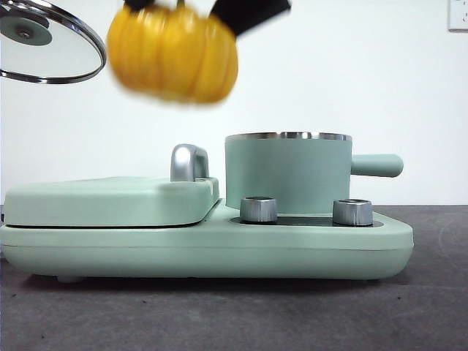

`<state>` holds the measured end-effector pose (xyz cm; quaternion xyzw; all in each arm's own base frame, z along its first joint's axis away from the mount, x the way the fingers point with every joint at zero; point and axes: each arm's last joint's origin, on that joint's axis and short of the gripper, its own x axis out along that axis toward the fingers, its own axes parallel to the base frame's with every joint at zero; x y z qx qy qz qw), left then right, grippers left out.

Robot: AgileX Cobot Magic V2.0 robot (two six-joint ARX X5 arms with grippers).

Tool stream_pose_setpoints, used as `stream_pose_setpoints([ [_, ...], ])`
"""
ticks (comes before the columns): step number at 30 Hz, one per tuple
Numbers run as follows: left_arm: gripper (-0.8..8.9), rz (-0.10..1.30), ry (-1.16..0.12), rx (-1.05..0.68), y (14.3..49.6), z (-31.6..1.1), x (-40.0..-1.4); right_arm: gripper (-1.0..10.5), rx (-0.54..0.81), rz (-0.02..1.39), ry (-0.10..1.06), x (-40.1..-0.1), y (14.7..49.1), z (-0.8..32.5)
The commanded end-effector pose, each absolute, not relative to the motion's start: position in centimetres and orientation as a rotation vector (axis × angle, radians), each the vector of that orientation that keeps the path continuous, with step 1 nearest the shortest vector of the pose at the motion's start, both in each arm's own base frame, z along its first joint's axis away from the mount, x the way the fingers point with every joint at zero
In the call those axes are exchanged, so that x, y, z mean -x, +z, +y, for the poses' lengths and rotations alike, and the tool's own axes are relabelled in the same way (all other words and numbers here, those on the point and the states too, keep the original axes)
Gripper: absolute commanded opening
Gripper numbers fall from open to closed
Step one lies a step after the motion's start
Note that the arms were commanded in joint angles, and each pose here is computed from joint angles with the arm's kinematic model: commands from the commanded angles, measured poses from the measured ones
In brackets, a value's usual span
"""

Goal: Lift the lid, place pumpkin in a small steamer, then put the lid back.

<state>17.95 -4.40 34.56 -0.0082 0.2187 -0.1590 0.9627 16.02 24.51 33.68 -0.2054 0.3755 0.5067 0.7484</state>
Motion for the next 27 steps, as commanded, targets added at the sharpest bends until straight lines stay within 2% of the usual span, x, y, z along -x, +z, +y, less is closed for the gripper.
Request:
stream_pose_setpoints([
  [1,0.1,0.407,-0.331,0.013,35.2,-4.5,-18.1,3.6,0.4,0.798,1.023,-16.8,36.1,24.1],
  [7,0.1,0.407,-0.331,0.013,35.2,-4.5,-18.1,3.6,0.322,0.78,0.854,-19.0,39.6,21.2],
  [13,0.1,0.407,-0.331,0.013,35.2,-4.5,-18.1,3.6,0.244,0.753,0.712,-21.9,41.1,17.9],
  [20,0.1,0.407,-0.331,0.013,35.2,-4.5,-18.1,3.6,0.228,0.785,0.603,-24.8,40.4,15.5],
  [27,0.1,0.408,-0.33,0.014,35.1,-4.5,-18.1,3.6,0.247,0.864,0.572,-27.8,38.4,16.1],
])
